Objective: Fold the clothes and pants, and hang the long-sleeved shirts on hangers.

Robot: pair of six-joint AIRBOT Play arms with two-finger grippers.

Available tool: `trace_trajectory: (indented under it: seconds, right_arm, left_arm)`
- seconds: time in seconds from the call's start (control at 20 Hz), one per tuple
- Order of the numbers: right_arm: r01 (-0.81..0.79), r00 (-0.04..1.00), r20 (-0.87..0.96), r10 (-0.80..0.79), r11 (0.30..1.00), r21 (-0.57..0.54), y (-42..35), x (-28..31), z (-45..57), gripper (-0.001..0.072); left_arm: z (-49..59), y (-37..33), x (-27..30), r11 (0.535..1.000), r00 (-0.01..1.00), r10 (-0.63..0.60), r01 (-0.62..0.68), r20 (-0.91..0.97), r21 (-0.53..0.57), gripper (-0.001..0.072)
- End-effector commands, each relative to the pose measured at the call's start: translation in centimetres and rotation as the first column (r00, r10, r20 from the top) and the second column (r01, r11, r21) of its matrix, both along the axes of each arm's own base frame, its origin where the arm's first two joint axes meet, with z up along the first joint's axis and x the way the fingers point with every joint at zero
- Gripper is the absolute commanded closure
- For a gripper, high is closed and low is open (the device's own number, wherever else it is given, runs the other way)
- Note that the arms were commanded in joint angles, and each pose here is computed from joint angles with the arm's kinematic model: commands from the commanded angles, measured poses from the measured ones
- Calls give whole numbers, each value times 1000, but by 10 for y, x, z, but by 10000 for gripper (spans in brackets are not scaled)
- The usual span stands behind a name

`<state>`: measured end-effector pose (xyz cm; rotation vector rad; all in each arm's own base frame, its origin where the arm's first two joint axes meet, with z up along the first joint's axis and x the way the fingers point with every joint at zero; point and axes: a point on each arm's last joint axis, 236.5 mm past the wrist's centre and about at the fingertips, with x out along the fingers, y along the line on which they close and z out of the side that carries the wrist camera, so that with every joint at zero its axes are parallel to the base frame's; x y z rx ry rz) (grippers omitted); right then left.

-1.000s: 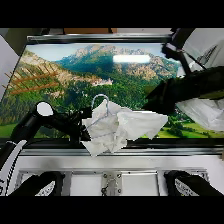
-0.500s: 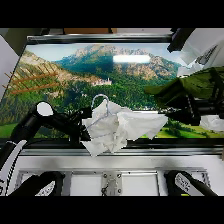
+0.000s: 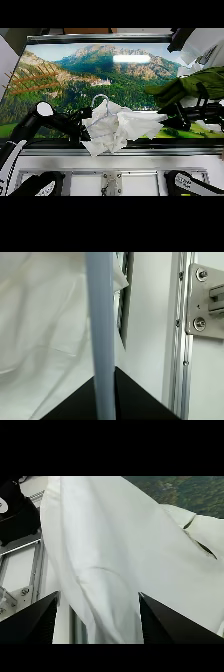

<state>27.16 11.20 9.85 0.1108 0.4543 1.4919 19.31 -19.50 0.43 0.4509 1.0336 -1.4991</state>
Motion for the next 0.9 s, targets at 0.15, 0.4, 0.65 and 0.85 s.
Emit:
trace_trajectory:
  seconds: [0.15,0.4,0.65,0.85]
  right_arm:
    - [-118,991,-55,122,990,72,31,-5,-16,176]
    - [-140,988,-55,145,986,87,48,-4,-17,176]
    - [-152,986,-54,156,985,81,54,-5,-19,175]
    - [-152,986,-55,156,985,81,53,-5,-19,176]
  left_arm:
    - [0,0,0,1000,1000,-1,1,0,1,691]
    - [0,0,0,1000,1000,-1,1,0,0,691]
    - [0,0,0,1000,1000,0,0,1,0,691]
    - [0,0,0,1000,1000,0,0,1,1,690]
